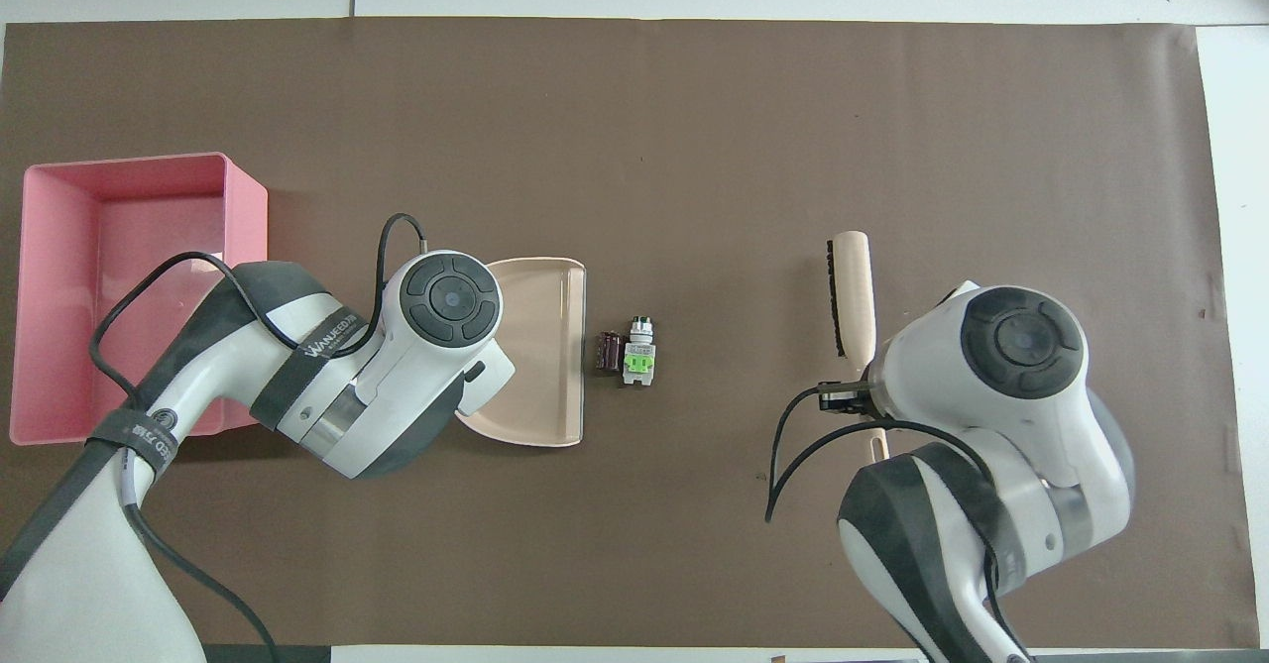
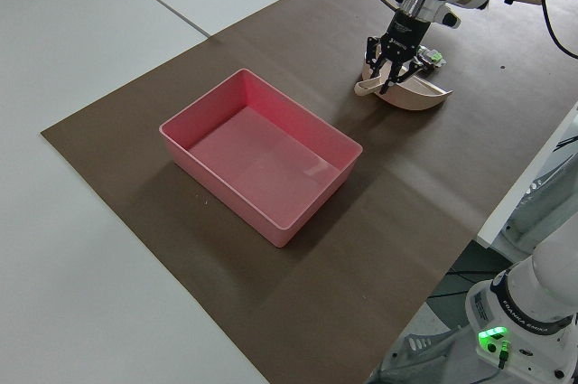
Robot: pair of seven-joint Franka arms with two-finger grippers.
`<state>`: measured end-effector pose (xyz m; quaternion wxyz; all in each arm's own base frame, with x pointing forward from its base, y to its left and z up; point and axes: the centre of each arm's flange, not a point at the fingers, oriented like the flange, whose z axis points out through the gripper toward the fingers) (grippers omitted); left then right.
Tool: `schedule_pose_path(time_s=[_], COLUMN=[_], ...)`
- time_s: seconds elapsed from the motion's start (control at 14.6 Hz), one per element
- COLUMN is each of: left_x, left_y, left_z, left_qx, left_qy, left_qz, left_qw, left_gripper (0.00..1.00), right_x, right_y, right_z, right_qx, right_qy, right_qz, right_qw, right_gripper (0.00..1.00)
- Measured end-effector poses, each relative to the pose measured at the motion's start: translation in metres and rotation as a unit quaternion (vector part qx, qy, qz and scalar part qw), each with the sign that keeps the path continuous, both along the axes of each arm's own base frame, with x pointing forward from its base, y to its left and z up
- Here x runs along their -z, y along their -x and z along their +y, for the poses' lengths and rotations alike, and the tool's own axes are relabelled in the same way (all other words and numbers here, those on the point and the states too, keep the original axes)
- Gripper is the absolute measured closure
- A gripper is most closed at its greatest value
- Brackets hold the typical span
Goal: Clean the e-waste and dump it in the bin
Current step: 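Slide the dustpan toward the e-waste while the right gripper grasps the brush, then sweep the e-waste into the dustpan with the brush in the right gripper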
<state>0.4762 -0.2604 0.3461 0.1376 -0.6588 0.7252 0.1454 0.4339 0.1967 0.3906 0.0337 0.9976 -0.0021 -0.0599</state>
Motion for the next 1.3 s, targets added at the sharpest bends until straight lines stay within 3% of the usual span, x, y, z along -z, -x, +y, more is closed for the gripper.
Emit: schedule_pose_path(time_s=[0.21, 0.62, 0.89, 1.3], left_x=[0.001, 0.001, 0.001, 0.003], left_y=[0.000, 0.001, 0.003, 0.004], left_z=[0.001, 0.001, 0.000, -0.001], left_qx=[-0.003, -0.006, -0.008, -0.008], left_qy=[-0.004, -0.007, -0.010, -0.011], left_qz=[0.004, 0.005, 0.006, 0.007], left_qw=[1.000, 1.000, 1.000, 1.000], left_gripper=[0.67, 0.67, 0.67, 0.67], right_x=[0.015, 0.018, 0.032, 0.049], right_y=[0.023, 0.054, 0.056, 0.042], right_z=[0.057, 0.111, 0.138, 0.189], right_qx=[-0.009, -0.056, -0.066, -0.056], right_qy=[0.007, 0.005, 0.013, 0.019], right_qz=[-0.004, -0.010, -0.004, -0.010], right_qw=[1.000, 0.998, 0.998, 0.998], right_gripper=[0.74, 0.74, 0.74, 0.74])
